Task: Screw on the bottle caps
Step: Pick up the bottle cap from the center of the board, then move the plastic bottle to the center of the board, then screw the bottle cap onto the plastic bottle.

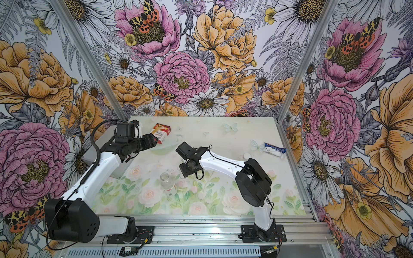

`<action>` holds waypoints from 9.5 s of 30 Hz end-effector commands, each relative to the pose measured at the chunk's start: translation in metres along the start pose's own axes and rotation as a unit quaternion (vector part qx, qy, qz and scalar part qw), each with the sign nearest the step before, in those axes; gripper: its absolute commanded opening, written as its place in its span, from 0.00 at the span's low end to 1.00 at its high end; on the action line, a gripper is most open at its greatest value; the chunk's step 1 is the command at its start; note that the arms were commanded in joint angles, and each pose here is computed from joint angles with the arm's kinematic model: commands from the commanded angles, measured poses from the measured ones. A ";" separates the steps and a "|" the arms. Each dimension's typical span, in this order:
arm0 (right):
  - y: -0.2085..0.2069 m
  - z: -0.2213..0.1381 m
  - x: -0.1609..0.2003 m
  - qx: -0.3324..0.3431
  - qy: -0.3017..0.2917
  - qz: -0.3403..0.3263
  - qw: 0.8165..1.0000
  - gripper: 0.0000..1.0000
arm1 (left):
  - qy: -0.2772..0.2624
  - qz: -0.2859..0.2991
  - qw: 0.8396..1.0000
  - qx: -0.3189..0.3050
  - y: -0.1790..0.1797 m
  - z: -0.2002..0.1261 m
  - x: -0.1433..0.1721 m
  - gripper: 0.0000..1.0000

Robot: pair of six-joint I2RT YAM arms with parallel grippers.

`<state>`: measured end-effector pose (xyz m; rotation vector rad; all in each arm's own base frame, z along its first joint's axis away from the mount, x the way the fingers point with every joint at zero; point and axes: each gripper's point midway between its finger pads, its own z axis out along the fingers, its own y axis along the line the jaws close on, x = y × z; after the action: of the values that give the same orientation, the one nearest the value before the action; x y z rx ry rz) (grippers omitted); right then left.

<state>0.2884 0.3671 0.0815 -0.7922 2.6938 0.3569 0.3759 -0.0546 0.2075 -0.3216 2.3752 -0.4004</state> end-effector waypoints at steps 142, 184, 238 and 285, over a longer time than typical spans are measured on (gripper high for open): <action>0.002 -0.100 0.002 0.107 0.079 -0.111 0.985 0.39 | 0.022 0.066 0.992 0.109 -0.041 0.009 0.060 0.91; -0.063 -0.116 0.011 0.017 0.073 -0.019 0.997 0.38 | -0.189 0.418 0.761 0.458 -0.194 0.050 0.178 0.98; -0.044 -0.169 0.047 -0.022 0.064 -0.396 0.916 0.25 | -0.152 0.434 0.668 0.585 -0.233 0.011 0.222 0.51; -0.040 -0.157 0.019 -0.064 -0.042 -0.030 0.997 0.30 | -0.178 0.497 0.663 0.532 -0.246 -0.013 0.202 0.53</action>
<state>0.2483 0.2640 0.2144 -1.0862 2.5113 0.4883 0.2464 -0.3371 0.1406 1.3003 1.4565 -0.9730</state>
